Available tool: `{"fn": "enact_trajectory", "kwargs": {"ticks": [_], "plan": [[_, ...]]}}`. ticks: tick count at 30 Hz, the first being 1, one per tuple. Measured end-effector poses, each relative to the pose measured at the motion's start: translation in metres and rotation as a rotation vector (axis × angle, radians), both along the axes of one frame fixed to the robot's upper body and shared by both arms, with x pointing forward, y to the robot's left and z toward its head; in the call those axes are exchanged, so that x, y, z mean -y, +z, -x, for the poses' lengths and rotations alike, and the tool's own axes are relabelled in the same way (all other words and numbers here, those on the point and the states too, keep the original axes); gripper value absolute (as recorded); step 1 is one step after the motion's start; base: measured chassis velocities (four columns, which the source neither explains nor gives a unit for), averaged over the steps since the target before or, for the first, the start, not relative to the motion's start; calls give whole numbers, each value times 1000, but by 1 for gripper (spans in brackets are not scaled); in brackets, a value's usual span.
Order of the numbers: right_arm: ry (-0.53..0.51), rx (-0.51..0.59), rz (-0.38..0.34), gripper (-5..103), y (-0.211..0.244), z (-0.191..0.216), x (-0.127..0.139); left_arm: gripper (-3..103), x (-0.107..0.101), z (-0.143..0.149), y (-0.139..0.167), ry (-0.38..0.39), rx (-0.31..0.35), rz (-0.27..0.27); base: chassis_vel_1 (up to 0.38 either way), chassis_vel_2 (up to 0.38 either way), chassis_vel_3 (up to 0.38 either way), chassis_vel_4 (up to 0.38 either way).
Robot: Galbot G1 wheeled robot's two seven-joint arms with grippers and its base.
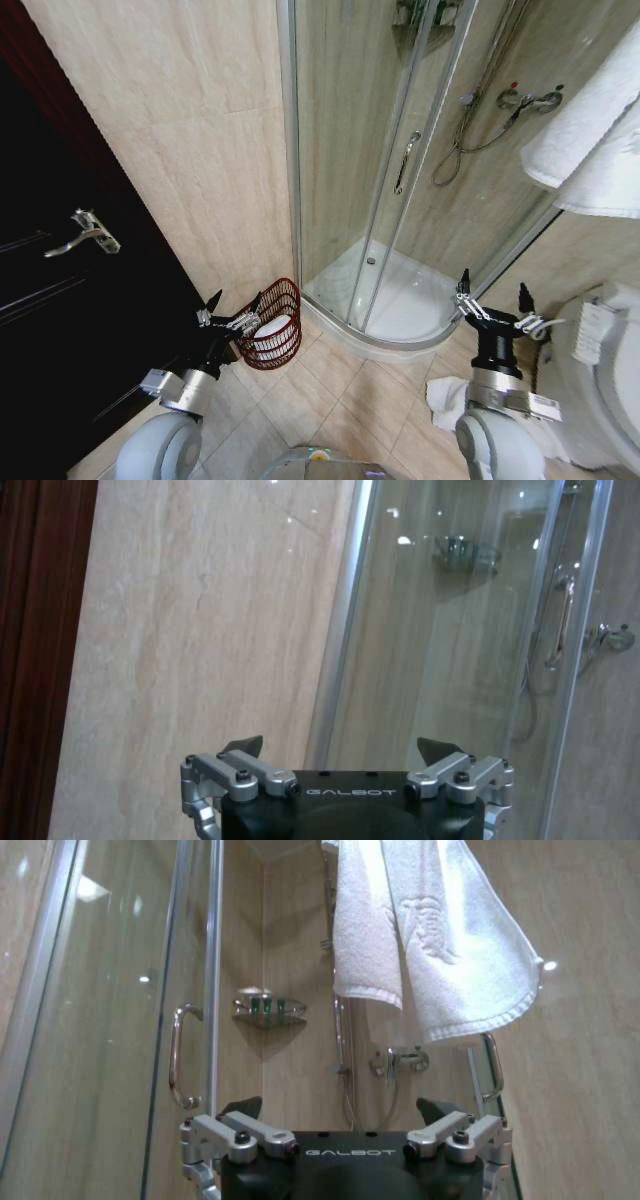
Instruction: Discard the used towel into the hamper.
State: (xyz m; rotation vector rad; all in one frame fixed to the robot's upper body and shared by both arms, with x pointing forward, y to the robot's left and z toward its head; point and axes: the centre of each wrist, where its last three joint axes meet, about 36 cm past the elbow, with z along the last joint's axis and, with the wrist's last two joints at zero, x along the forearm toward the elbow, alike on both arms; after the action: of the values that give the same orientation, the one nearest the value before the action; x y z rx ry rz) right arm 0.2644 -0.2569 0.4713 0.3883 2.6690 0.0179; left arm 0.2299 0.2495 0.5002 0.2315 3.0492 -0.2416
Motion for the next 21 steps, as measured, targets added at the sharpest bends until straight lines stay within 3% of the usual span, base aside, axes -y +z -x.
{"fn": "enact_trajectory", "kwargs": {"ticks": [11, 13, 21], "plan": [[-2, 3, -5, 100, 2, 2, 2, 103, 10, 10, 8, 11, -8, 68, 0, 0, 0, 0], [-4, 4, -4, 100, 2, 3, 3, 100, 12, 10, 8, 6, -12, 85, 0, 0, 0, 0], [-2, 14, -7, 100, 5, 5, 1, 97, 11, 11, 7, 3, -23, 85, 0, 0, 0, 0]]}}
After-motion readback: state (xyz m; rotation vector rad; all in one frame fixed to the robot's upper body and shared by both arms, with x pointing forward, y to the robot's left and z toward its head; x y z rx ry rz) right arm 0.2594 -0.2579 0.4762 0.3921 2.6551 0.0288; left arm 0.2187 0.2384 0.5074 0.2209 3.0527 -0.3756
